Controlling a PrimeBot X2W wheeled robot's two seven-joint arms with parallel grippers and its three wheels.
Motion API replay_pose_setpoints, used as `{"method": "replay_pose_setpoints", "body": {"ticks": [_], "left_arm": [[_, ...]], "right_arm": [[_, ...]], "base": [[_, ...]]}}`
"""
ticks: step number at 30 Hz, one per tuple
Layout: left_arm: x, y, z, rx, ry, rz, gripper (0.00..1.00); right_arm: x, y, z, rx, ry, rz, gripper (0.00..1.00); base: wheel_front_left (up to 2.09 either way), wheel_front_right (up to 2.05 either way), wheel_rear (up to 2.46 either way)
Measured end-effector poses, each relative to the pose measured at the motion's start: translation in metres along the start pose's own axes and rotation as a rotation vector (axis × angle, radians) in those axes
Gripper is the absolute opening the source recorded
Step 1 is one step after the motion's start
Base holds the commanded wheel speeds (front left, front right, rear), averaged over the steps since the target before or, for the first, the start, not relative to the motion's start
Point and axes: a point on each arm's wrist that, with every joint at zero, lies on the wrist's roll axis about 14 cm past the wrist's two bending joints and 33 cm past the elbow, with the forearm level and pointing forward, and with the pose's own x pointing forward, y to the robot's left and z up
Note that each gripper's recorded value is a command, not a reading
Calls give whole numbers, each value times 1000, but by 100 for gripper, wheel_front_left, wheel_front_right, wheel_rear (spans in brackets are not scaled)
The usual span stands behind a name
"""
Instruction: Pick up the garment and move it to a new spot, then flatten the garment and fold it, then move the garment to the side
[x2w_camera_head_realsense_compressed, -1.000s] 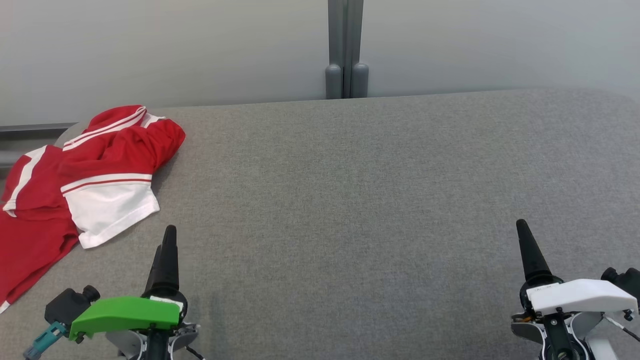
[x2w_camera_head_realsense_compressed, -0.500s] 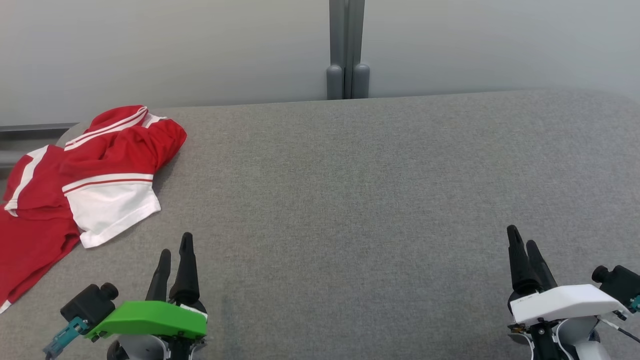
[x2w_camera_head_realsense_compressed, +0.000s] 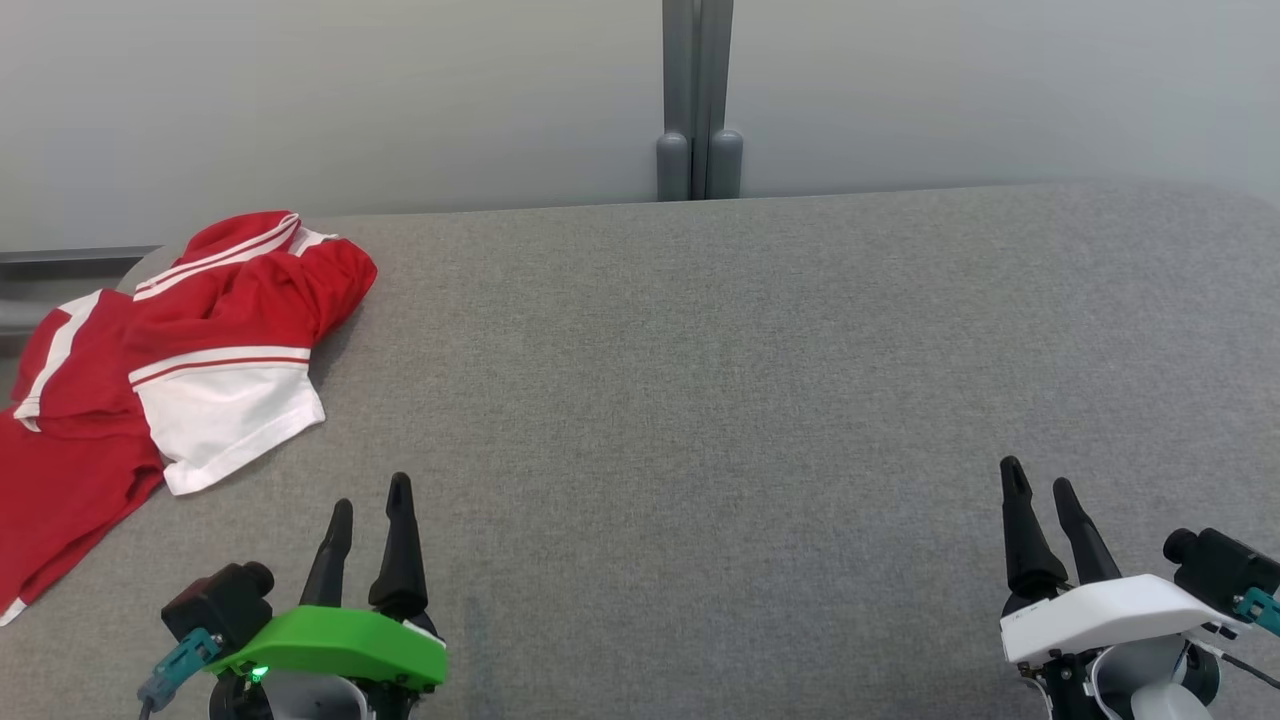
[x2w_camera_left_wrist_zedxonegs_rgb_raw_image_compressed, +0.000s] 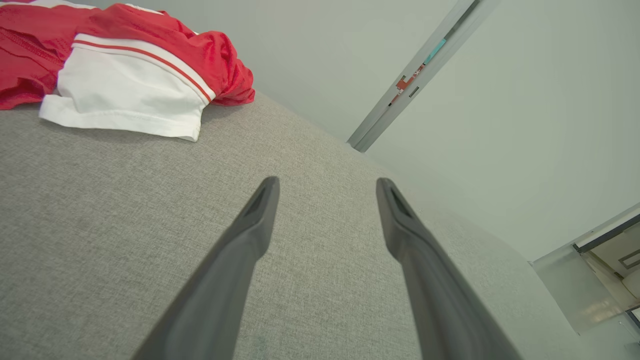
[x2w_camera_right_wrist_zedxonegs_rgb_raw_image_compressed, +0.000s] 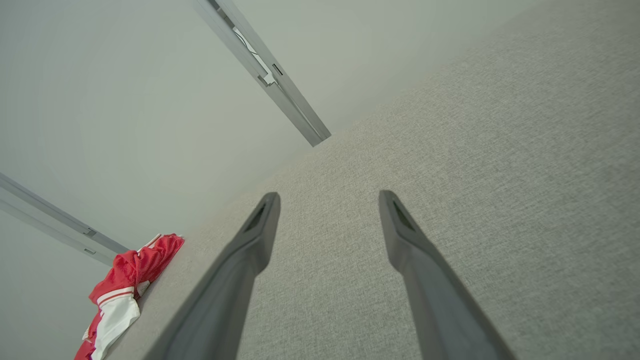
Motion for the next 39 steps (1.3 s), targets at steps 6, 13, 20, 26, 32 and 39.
{"method": "replay_pose_setpoints", "body": {"ticks": [6, 13, 20, 26, 32, 39], "left_arm": [[-1, -1, -4, 58, 1, -3, 100], [-2, -3, -7, 120, -1, -10, 100], [-2, -5, -8, 184, -10, -17, 100], [-3, -7, -9, 239, -15, -24, 100], [-4, -7, -12, 291, -16, -29, 100], [-5, -6, -15, 345, -16, -31, 100]], "right_arm": [[0, 2, 0, -65, -5, 11, 100], [0, 6, -1, -141, -7, 31, 100], [0, 9, -3, -221, -7, 47, 100], [1, 10, -5, -288, -5, 57, 100], [1, 10, -6, -340, -6, 66, 100], [1, 14, -6, -399, -12, 86, 100]], "base": [[0, 0, 0], [0, 0, 0], [0, 0, 0], [0, 0, 0], [0, 0, 0], [0, 0, 0]]}}
